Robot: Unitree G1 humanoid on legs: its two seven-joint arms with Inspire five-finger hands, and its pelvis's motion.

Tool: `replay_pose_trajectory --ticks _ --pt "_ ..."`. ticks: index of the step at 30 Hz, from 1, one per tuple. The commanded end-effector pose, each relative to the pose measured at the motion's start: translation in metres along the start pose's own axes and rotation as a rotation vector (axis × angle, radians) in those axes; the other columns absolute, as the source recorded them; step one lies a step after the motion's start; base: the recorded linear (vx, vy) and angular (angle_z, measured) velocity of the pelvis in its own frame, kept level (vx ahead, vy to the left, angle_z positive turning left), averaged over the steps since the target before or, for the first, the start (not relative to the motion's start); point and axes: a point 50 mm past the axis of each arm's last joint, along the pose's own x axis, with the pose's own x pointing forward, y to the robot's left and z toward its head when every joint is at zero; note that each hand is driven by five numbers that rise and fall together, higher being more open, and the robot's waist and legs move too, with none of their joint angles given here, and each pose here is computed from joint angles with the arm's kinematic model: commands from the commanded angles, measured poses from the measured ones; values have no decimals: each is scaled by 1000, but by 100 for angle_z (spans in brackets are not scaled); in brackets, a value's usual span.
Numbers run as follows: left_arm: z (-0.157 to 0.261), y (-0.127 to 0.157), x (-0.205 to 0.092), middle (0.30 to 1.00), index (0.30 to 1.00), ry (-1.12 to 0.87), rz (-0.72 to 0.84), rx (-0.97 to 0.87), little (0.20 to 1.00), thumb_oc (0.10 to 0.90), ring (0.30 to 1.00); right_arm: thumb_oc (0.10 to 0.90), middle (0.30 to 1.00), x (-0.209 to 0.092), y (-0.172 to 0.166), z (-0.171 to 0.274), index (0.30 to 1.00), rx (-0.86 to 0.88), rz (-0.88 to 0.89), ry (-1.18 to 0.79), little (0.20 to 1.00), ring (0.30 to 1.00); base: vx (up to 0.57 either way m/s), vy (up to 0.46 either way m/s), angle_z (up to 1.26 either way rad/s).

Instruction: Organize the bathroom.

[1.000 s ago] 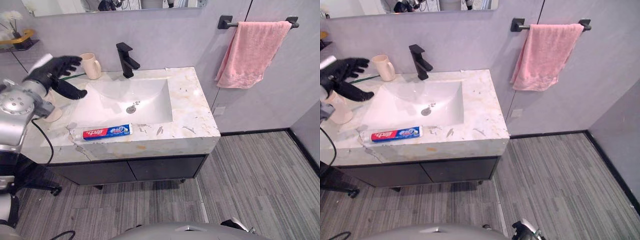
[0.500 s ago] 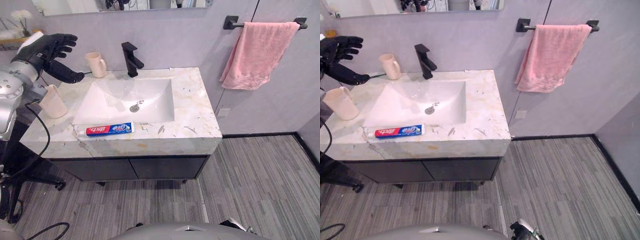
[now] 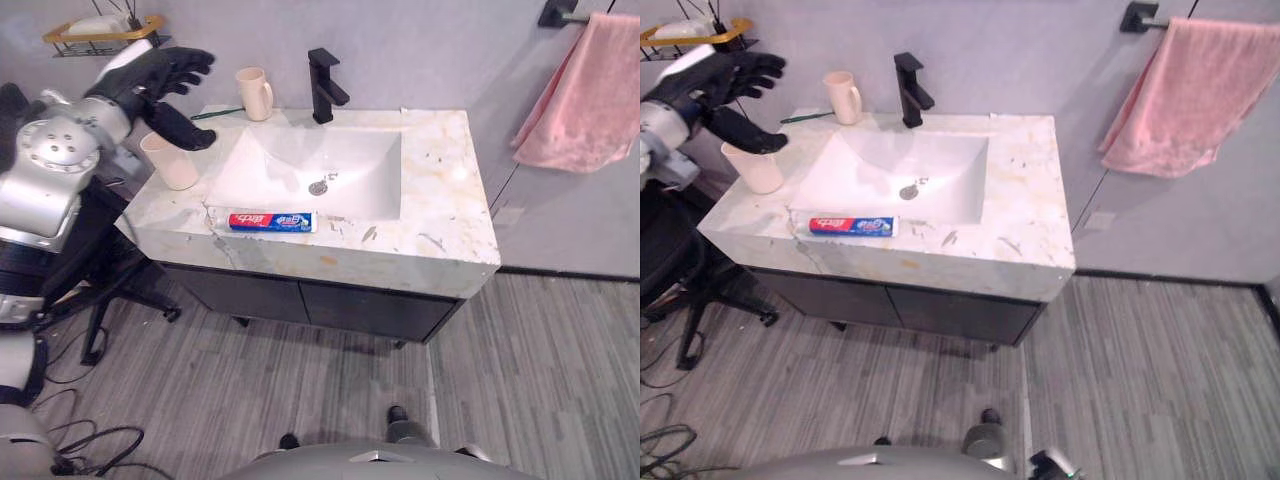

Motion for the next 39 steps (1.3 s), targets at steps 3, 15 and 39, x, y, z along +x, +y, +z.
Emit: replay_pose_trajectory --ticks 3,15,39 --pt "46 58 -10 900 900 -138 217 30 900 800 900 800 900 3 -34 1 900 -56 -115 8 900 900 -10 -12 -9" --pt "20 30 8 900 900 -4 -19 -99 900 800 900 800 900 4 -40 3 900 -48 -126 37 900 900 -5 4 -4" --pt "-14 -10 11 900 900 90 -146 -77 900 800 900 800 900 4 -32 -9 900 -32 -110 112 900 900 9 -2 0"
